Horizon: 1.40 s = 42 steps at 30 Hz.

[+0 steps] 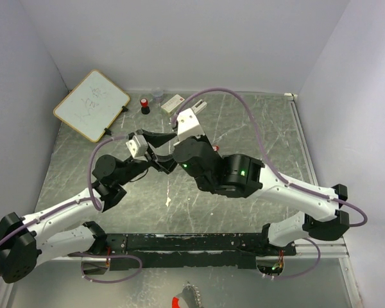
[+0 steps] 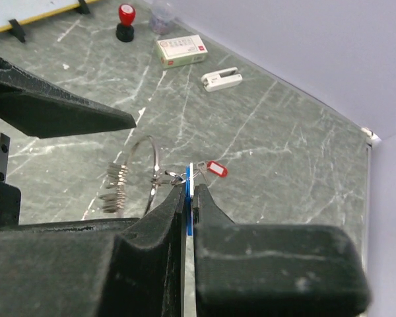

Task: Remove the keys from the keyring

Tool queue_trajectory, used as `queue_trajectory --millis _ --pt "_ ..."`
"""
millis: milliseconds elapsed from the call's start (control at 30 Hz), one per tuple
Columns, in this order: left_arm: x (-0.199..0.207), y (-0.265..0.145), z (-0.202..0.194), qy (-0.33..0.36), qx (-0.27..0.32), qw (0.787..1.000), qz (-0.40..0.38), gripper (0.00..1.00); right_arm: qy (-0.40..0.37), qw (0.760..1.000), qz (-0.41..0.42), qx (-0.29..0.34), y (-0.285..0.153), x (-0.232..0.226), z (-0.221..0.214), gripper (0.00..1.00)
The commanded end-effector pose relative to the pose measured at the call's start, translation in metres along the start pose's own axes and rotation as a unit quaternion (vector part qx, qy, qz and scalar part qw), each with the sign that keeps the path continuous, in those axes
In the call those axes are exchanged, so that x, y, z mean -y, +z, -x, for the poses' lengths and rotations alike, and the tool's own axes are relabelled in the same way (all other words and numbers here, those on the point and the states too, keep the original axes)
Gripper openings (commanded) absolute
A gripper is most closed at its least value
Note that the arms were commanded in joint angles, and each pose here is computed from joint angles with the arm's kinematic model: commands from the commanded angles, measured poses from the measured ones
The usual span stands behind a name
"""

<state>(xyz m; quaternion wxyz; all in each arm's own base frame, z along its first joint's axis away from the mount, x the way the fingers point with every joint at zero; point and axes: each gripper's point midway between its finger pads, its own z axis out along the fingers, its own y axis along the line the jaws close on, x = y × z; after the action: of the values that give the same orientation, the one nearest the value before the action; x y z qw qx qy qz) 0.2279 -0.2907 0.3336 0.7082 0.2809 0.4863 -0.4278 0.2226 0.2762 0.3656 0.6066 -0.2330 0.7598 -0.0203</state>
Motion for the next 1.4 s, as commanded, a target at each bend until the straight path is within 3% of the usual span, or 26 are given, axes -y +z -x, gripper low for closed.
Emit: queue_trajectory --millis 0,167,433,933,1367 --pt "-0.005 0.000 0.014 0.020 0.036 0.999 0.025 0.83 -0.008 0.999 -0.036 -0.014 -0.006 0.012 -0.001 0.00" --pt "-0.007 -0.003 0.020 0.049 0.061 0.995 0.064 0.86 -0.008 1.000 -0.027 -0.008 -0.002 0.003 0.003 0.00" --pt "0.005 0.007 0.016 0.063 0.077 0.993 0.061 0.85 -0.013 1.000 -0.024 -0.012 0.002 -0.006 0.002 0.00" --pt "-0.005 0.018 0.004 0.104 0.084 0.982 0.130 0.70 -0.010 1.000 -0.017 -0.007 -0.004 -0.009 0.002 0.00" --pt "-0.001 0.019 0.009 0.121 0.114 0.974 0.154 0.66 -0.006 1.000 -0.013 -0.004 -0.008 -0.007 0.000 0.00"
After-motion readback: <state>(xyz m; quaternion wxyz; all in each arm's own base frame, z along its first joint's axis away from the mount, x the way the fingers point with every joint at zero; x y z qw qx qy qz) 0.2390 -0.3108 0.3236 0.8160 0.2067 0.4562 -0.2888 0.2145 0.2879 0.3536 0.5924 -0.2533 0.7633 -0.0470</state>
